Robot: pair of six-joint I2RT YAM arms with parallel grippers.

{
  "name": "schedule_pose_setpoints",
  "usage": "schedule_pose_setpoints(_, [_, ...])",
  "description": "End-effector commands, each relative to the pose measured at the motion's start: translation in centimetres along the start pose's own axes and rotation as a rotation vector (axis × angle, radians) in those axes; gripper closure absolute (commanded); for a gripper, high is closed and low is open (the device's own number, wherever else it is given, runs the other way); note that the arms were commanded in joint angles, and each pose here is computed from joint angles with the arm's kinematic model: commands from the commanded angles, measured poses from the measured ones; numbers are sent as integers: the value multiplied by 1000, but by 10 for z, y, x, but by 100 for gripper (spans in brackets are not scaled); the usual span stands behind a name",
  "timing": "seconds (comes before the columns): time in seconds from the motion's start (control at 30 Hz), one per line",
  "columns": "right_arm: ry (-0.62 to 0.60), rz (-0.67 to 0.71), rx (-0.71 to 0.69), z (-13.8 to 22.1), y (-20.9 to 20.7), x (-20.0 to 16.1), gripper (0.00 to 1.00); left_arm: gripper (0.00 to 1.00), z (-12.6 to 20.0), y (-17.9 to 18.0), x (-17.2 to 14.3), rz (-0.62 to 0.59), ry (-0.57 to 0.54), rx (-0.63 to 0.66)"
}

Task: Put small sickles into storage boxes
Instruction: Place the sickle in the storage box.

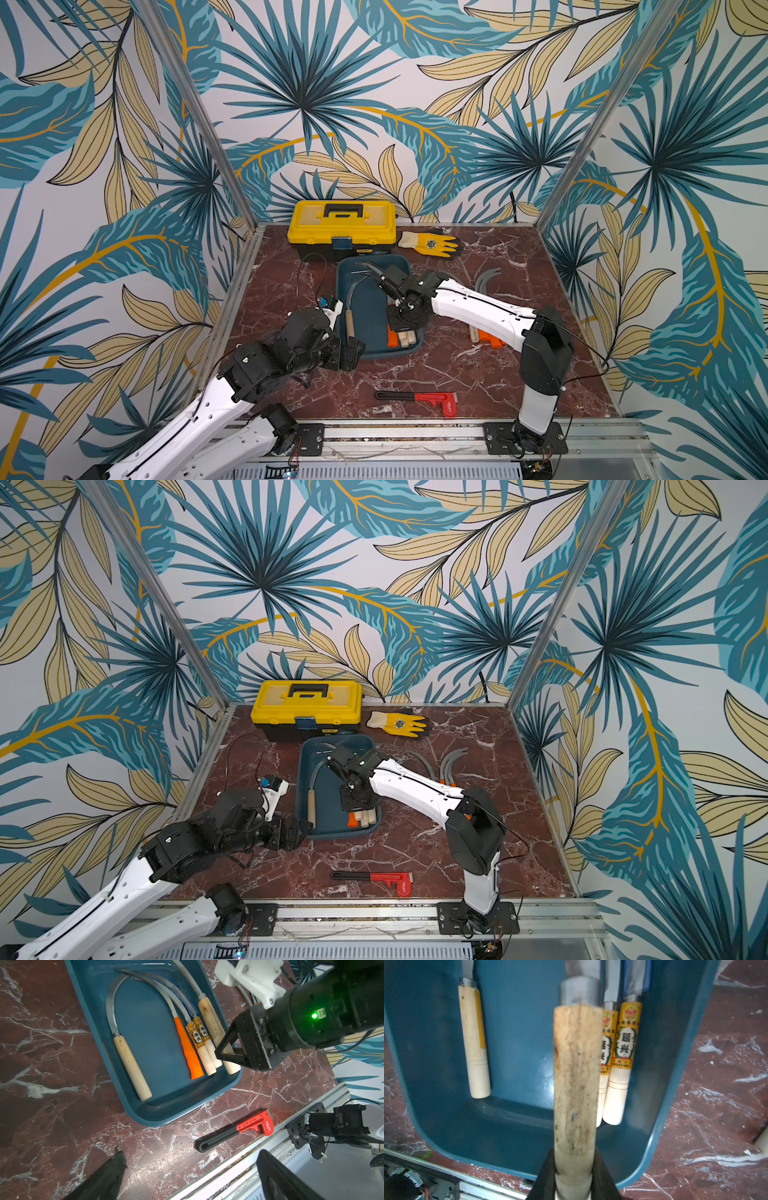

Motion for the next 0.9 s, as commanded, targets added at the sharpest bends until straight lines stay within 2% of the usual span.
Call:
schedule_pose_setpoints(0.0, [24,29,16,-8,11,1,100,1,11,4,5,10,-22,18])
schedule_pose_setpoints(0.47, [93,39,20,-54,32,11,100,1,5,10,9,14,2,42])
schedule_pose_setpoints(0.87, [143,38,-11,-87,23,18,75,1,-3,12,17,7,27,67])
Point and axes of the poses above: each gripper's point midway between its finger pads, its own z axis back along the fingers, its own y axis along the line the jaws close on, x = y × z, the point moved 4 cm from there along z, back along the fingers, and after that the axes turned 9 degrees about -z, right-handed, at the moved point
